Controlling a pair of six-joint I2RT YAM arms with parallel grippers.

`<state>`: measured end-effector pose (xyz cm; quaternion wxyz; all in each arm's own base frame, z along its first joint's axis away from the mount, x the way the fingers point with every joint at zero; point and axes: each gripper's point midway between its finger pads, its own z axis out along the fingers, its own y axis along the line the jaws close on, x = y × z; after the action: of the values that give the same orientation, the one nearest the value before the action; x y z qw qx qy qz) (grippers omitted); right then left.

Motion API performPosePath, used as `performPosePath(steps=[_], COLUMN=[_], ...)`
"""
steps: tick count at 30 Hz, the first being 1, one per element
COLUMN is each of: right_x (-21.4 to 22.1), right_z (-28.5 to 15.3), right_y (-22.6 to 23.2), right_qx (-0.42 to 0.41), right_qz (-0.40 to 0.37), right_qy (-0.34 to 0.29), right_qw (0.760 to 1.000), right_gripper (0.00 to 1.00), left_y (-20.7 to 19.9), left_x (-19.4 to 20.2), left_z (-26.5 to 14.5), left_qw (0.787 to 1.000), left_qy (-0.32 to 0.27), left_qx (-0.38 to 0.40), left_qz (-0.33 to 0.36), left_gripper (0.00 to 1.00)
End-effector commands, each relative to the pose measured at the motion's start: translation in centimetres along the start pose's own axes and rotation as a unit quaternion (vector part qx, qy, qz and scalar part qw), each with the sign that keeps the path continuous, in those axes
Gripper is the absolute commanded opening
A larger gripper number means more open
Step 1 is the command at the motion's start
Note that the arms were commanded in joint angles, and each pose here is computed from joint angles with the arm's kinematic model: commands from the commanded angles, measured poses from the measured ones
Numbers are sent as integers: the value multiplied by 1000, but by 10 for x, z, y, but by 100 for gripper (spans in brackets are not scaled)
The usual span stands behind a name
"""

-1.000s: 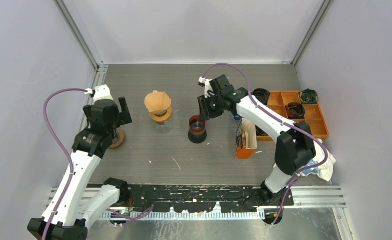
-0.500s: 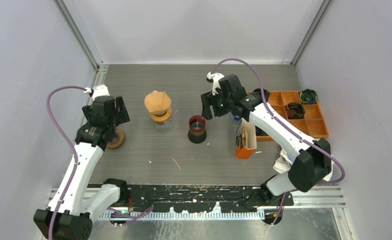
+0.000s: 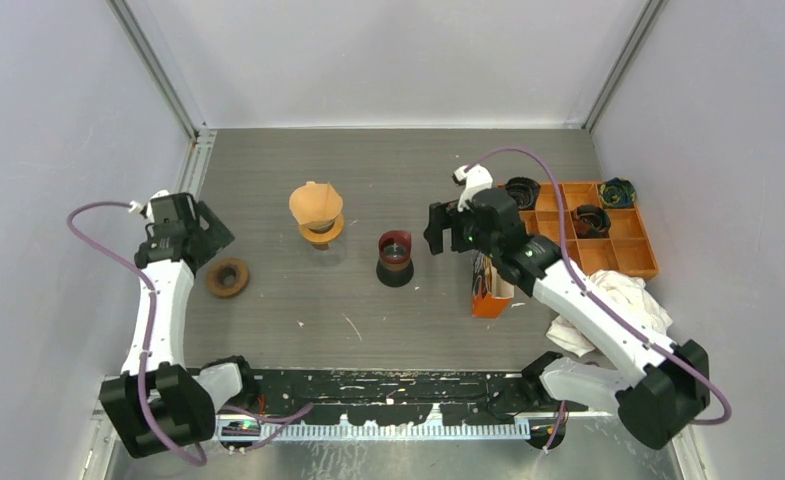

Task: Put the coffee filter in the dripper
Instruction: Pick up the dripper holder from the center of the board.

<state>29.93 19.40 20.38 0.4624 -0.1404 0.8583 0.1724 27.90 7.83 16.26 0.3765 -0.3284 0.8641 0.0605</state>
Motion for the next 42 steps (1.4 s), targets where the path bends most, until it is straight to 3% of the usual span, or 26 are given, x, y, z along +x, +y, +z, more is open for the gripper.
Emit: performPosePath(steps=[1, 6, 16, 35, 42], right_x=[-34, -40, -35, -32, -33], right_z=[-17, -33, -33, -31, -31], right_y=[-17, -30, -28, -14, -5], right_qx=[42, 68, 56, 14, -9], right_qz=[36, 37, 30, 24, 18], right_qy=[-116, -166, -168, -176, -173], right_qw=[992, 983, 984, 984, 985], right_gripper=[93, 95, 95, 94, 94], left_y=[12, 38, 56, 57, 57], left_x=[22, 37, 56, 81, 80], left_z=[15, 33, 62, 84, 81], left_qw=[995, 986, 971, 954, 954], left_qy=[57, 94, 166, 255, 257], left_qx=[7, -29, -58, -73, -70], left_qz=[-88, -133, -160, -143, -137], left_gripper=[99, 99, 98, 59, 37])
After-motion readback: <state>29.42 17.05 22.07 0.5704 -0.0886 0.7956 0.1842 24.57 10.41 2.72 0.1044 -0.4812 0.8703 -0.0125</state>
